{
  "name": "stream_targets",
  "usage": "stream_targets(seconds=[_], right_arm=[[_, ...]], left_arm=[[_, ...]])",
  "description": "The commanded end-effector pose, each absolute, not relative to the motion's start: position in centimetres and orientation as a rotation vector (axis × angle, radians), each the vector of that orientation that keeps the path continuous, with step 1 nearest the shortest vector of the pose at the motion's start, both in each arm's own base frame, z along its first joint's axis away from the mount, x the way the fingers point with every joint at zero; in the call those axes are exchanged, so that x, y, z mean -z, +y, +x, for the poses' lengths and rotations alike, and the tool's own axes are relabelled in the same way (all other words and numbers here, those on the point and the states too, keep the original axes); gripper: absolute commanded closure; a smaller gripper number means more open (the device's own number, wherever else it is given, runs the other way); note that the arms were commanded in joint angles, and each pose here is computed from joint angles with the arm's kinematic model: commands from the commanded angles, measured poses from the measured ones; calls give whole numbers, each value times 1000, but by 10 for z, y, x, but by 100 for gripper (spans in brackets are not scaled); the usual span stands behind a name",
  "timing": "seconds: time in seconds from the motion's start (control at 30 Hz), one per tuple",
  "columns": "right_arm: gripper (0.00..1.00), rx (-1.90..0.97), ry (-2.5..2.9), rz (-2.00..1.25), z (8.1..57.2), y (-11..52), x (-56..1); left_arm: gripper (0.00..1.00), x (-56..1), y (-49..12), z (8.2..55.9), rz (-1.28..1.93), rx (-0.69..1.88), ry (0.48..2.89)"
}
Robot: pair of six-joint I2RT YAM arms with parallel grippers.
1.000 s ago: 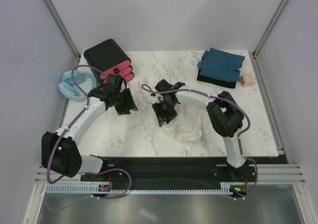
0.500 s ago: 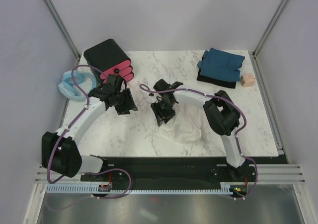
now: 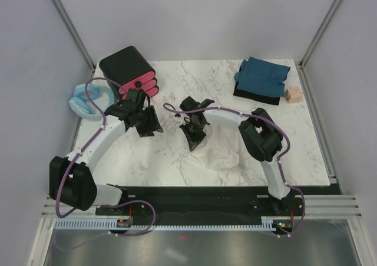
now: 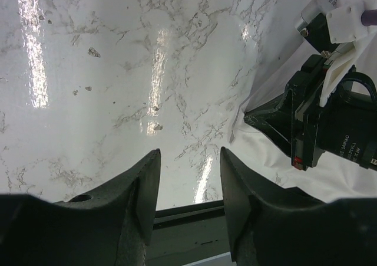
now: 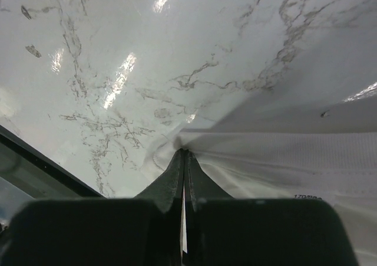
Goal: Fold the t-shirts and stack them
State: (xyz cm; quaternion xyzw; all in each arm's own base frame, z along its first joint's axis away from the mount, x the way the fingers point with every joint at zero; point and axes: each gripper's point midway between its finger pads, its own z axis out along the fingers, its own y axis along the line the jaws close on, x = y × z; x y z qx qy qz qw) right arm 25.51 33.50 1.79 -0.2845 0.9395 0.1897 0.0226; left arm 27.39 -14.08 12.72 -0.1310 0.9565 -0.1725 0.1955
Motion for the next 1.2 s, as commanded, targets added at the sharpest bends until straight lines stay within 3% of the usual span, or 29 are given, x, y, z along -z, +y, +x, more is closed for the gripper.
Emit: stream_targets(seconds=[0.0, 0.07, 0.1, 0.13, 0.23, 0.4, 0.53, 0.73, 0.8, 0.93, 1.17], right_arm=[[100, -583, 2854, -879, 262, 339, -34], [69, -595, 2832, -882, 264, 342, -42], [62, -594, 2829, -888, 264, 342, -42], [40, -594, 2826, -887, 265, 342, -43], [39, -601, 2829, -903, 264, 342, -41], [45, -637, 2852, -922, 257, 344, -36], [71, -618, 2872, -924, 255, 340, -33], [72, -566, 2897, -936, 249, 331, -25], [76, -560, 2897, -942, 248, 331, -23], [100, -553, 2913, -942, 247, 332, -17], [100, -524, 2835, -879, 261, 335, -40]], left_arm=[[48, -131, -137, 274, -330, 477, 2663], [48, -132, -137, 274, -330, 479, 2660], [48, -132, -137, 274, -329, 479, 2658], [48, -132, -138, 273, -331, 482, 2659], [48, -132, -137, 273, -332, 483, 2659], [48, -131, -135, 270, -334, 477, 2657], [48, -128, -134, 268, -336, 471, 2662], [48, -124, -134, 269, -341, 464, 2675], [48, -125, -134, 269, -341, 465, 2672], [48, -126, -135, 270, -337, 475, 2666], [48, -128, -137, 272, -332, 483, 2657]])
